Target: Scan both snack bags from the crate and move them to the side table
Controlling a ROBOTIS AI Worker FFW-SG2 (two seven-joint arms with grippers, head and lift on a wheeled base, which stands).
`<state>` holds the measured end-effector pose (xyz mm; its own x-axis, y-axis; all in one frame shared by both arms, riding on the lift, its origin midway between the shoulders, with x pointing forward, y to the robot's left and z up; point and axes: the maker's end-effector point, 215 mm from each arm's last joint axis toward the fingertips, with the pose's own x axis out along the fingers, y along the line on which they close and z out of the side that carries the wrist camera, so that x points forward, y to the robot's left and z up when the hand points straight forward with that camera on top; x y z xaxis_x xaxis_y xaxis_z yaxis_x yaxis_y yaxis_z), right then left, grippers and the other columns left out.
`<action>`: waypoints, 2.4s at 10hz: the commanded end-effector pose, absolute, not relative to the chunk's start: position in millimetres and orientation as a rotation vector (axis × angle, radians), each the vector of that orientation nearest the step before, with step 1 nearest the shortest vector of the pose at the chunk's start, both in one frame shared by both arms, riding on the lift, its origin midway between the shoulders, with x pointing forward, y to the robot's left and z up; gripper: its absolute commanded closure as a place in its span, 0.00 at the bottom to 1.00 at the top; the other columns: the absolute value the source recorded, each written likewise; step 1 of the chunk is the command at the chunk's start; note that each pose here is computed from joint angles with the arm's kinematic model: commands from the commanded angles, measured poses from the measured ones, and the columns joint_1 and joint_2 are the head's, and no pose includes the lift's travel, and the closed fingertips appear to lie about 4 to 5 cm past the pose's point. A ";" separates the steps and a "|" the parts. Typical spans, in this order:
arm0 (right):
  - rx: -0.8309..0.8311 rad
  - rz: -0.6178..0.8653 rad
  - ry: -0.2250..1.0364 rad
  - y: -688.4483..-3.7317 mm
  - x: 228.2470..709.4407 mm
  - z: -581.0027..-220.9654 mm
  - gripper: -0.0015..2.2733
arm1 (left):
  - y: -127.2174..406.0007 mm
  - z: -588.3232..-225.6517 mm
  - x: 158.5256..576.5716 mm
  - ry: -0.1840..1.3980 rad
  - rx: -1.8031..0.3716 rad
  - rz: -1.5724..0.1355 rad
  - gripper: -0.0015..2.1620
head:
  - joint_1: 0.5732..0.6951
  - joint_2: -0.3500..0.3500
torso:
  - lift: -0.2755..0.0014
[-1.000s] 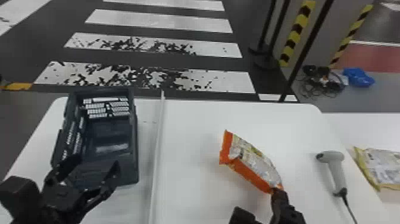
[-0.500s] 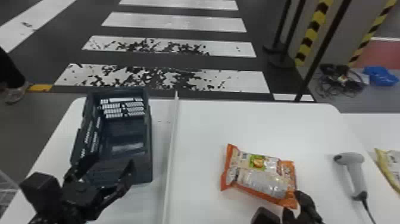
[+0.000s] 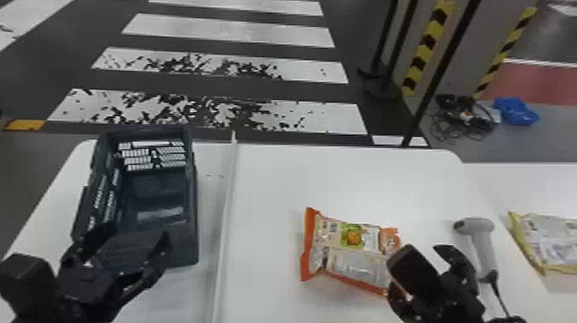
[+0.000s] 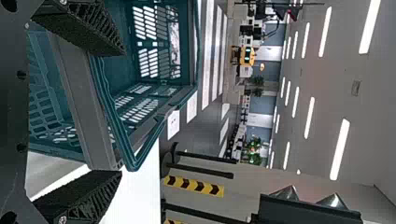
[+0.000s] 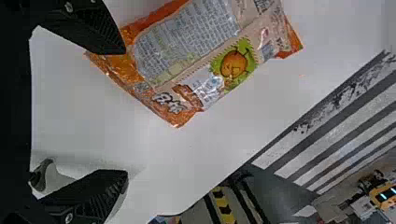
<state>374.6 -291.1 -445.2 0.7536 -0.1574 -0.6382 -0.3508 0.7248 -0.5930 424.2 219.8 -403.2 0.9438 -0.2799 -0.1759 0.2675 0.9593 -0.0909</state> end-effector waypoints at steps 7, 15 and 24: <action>0.107 0.389 0.463 -194.0 447.5 -381.3 0.33 | 216.0 -401.1 422.1 0.187 -0.066 -0.287 0.03 | 1.00 0.53 | 0.64; 0.197 0.524 0.594 -120.5 451.4 -458.5 0.98 | 215.2 -403.0 421.6 0.190 -0.068 -0.286 0.03 | 1.00 0.66 | 0.64; 0.195 0.440 0.740 -173.9 413.3 -502.6 0.98 | 213.5 -409.1 421.7 0.199 -0.073 -0.286 0.03 | 1.00 0.62 | 0.64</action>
